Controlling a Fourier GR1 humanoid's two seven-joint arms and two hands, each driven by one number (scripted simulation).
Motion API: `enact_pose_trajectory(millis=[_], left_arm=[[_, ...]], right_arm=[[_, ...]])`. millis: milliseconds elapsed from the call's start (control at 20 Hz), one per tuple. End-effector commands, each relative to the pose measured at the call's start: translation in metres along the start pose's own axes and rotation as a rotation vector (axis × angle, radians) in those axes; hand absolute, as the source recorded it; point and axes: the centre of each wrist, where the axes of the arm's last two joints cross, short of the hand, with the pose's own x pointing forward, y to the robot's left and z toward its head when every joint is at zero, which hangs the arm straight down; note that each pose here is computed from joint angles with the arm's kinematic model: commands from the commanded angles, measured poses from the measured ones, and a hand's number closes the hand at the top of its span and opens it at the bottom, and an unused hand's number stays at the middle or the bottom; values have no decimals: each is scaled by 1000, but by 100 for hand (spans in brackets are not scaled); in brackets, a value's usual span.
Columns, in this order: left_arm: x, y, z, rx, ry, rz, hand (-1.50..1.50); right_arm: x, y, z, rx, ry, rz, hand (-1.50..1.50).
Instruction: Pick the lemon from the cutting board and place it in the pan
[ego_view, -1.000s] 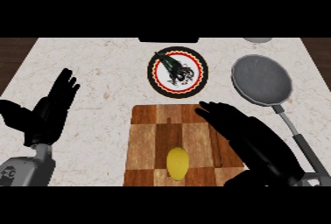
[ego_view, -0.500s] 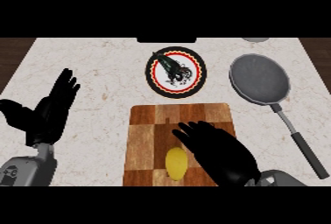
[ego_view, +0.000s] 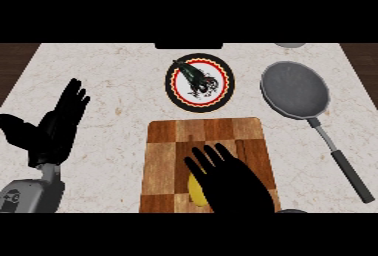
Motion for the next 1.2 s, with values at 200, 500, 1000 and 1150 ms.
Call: enact_pose_trajectory(millis=[200,500,1000,1150], left_arm=[[-7,5,-12,-14,11,15,0],[-8,-9,15,-2,4,-8,0],[-1,17,3,0,-11,8,0],[0,-3,-6,-12,-7,-6,0]], right_arm=[[41,-2,-12,-17,31,45,-150],[41,21,-28,63,121,60,-150],[23,30,-64,53,154,37,-150],[55,43,-73,93,151,65,-150]])
